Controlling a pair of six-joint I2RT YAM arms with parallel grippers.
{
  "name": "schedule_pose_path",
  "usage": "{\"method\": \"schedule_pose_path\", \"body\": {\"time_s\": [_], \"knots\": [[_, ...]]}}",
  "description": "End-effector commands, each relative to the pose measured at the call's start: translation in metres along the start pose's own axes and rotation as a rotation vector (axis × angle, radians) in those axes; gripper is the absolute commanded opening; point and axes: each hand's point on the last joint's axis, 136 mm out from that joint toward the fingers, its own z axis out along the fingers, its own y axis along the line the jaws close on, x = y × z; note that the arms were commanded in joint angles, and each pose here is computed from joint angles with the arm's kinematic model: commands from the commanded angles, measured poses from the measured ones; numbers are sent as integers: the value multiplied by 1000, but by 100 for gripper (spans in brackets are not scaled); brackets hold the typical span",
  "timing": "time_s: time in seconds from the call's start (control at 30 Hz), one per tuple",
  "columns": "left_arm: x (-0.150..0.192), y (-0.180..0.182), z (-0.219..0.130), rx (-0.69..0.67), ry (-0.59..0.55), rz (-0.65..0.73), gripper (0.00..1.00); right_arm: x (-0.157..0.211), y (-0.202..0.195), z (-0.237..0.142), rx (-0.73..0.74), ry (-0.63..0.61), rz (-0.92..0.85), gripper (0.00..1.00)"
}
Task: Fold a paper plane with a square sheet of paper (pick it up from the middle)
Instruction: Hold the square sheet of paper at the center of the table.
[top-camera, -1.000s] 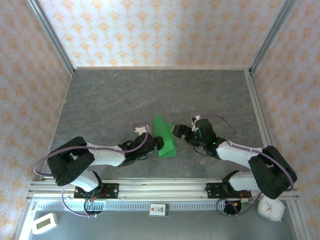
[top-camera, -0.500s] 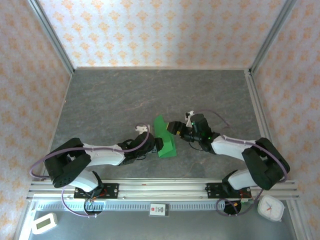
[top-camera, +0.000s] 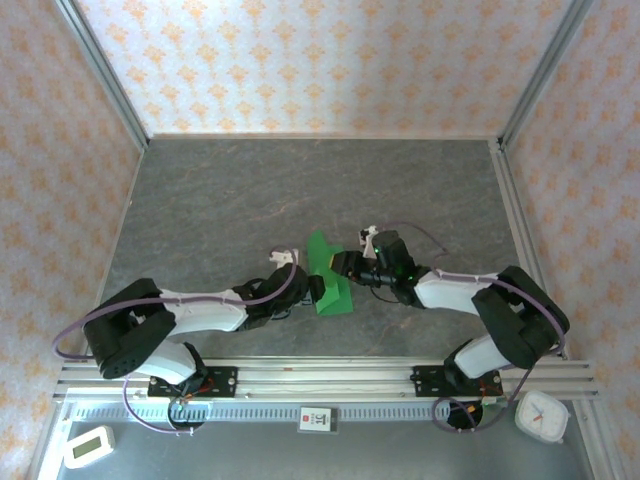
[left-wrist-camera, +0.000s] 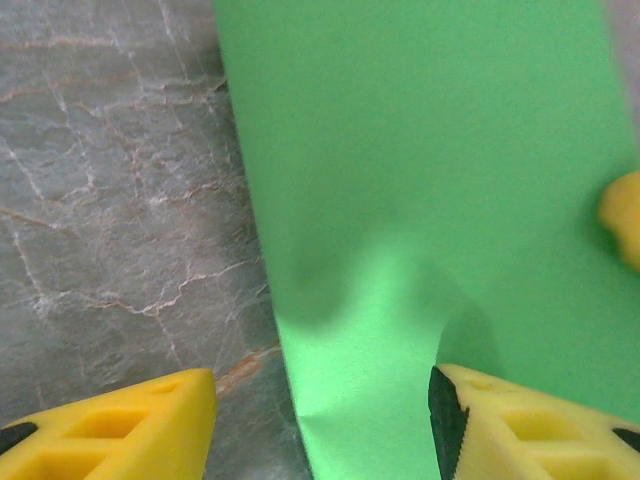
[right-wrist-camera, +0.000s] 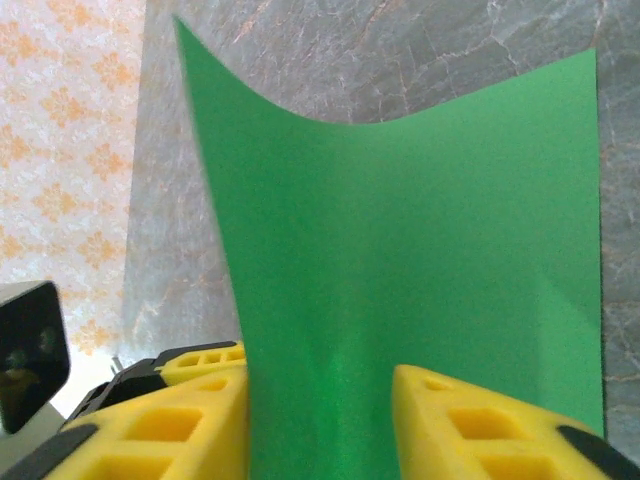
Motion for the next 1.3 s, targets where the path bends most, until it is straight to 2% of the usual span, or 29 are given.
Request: {"method": "schedule_pose_path", "body": {"time_s": [0.0, 0.13, 0.47, 0.77, 1.07, 1.27], "knots": [[-12, 1, -9, 0, -59, -29, 61, 9, 0, 2, -25, 21, -6, 38], [-15, 1, -12, 20, -81, -78, 60, 14, 0, 3, -33, 35, -6, 41], [-24, 4, -15, 24, -120, -145, 60, 26, -4, 5, -28, 72, -6, 38], [-37, -7, -14, 148, -131, -251, 65, 35, -1, 7, -57, 102, 2, 35], [-32, -13, -10, 214, -113, -293, 67, 39, 13, 7, -155, 118, 40, 6], [-30, -15, -10, 253, -120, -318, 69, 39, 37, -4, -283, 115, 55, 0]]}}
